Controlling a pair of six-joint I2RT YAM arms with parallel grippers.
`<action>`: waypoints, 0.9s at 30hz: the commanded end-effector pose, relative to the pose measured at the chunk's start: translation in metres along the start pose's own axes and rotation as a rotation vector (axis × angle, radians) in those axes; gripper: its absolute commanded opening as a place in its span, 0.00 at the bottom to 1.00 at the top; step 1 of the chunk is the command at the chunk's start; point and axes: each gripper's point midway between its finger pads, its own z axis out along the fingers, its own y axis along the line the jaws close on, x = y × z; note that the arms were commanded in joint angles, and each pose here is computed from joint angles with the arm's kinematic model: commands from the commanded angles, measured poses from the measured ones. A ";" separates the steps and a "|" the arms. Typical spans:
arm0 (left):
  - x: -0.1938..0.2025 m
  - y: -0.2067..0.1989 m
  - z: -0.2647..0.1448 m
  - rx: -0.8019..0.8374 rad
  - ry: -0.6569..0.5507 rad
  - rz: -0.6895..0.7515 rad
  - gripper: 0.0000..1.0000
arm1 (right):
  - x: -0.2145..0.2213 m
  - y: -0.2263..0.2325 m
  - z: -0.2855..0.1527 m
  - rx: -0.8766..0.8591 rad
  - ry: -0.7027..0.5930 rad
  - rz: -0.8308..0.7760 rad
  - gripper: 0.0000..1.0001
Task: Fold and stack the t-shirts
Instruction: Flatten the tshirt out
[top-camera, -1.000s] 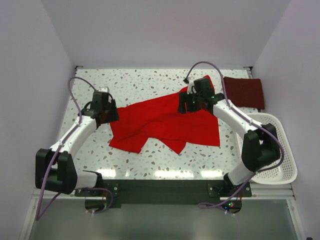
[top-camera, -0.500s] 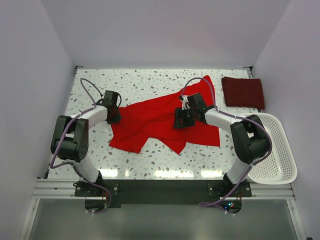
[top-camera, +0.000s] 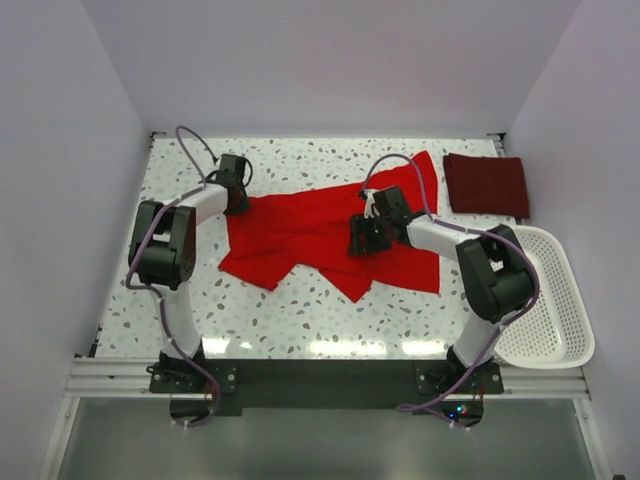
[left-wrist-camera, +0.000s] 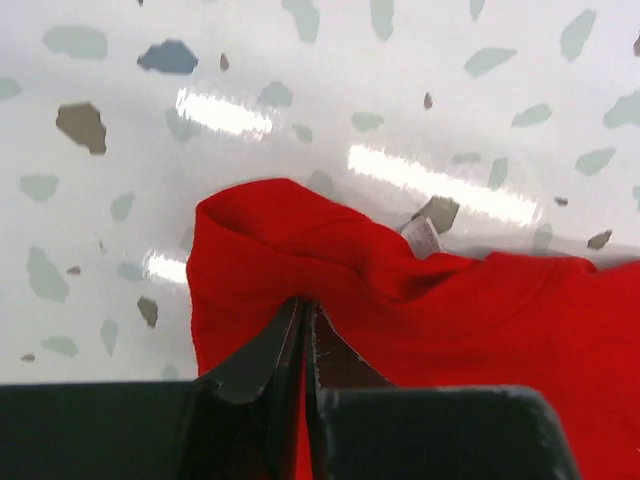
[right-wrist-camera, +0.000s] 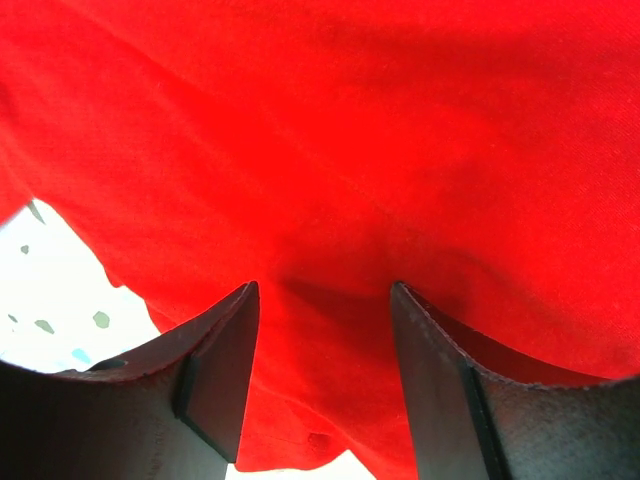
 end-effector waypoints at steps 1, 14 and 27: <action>-0.040 -0.010 0.007 0.013 -0.105 0.037 0.14 | -0.017 -0.009 -0.010 0.068 -0.044 -0.052 0.60; -0.092 0.030 -0.164 0.090 -0.319 -0.090 0.86 | -0.006 0.142 -0.024 -0.111 -0.108 -0.550 0.64; 0.020 0.129 -0.169 -0.077 -0.257 -0.176 1.00 | 0.017 0.277 0.025 -0.255 -0.111 -0.887 0.63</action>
